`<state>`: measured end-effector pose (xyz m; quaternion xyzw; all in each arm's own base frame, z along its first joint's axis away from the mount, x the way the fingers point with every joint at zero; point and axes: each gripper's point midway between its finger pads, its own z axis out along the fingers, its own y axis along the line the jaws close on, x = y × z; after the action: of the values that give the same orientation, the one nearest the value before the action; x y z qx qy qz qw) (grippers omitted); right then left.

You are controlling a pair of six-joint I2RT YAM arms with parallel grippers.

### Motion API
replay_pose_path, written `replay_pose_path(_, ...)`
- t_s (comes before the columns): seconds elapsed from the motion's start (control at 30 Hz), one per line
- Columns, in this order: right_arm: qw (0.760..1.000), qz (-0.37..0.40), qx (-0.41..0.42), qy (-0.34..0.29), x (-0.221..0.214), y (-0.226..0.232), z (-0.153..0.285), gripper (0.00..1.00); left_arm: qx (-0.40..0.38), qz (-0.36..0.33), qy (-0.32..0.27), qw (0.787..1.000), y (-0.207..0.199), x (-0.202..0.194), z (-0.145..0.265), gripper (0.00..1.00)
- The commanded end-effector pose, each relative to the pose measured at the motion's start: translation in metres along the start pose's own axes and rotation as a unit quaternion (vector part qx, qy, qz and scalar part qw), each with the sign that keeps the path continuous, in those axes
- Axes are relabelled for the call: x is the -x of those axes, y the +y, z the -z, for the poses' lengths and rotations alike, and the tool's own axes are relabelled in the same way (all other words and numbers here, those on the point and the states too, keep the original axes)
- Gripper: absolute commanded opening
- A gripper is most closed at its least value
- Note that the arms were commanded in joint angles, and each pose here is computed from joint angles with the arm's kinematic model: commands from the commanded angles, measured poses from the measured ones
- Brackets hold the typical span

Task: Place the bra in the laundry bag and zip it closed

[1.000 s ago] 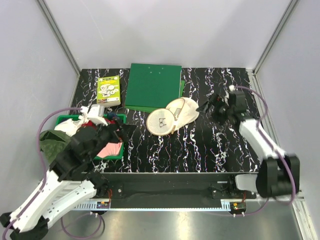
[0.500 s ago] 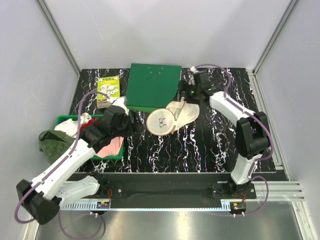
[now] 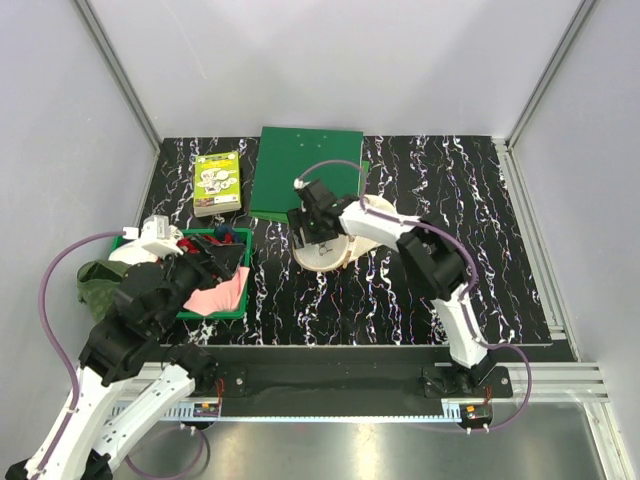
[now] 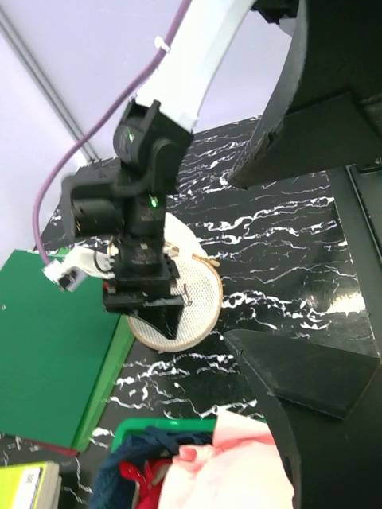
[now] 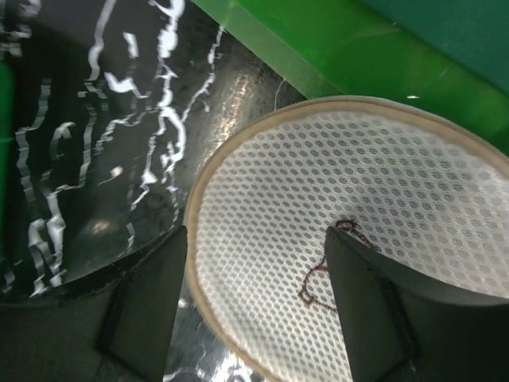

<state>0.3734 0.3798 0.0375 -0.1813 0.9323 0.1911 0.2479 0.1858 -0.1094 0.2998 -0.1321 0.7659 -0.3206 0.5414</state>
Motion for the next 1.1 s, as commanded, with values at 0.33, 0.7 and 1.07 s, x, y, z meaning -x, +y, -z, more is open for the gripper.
replay_pose_path(0.33,0.995,0.047,-0.088,-0.022,-0.003,0.019,-0.028,0.66,0.041,-0.008,0.016,0.999,0.018,-0.01,-0.002,0.8)
replay_pose_path(0.7,0.973,0.094,-0.209,0.034,-0.042,0.0,-0.048,0.34,0.04,-0.014,0.005,0.999,0.017,-0.002,0.008,0.82)
replay_pose_path(1.07,0.987,0.074,-0.137,-0.045,0.002,0.036,0.016,0.0,0.042,-0.019,0.009,0.999,0.016,0.0,0.008,0.84)
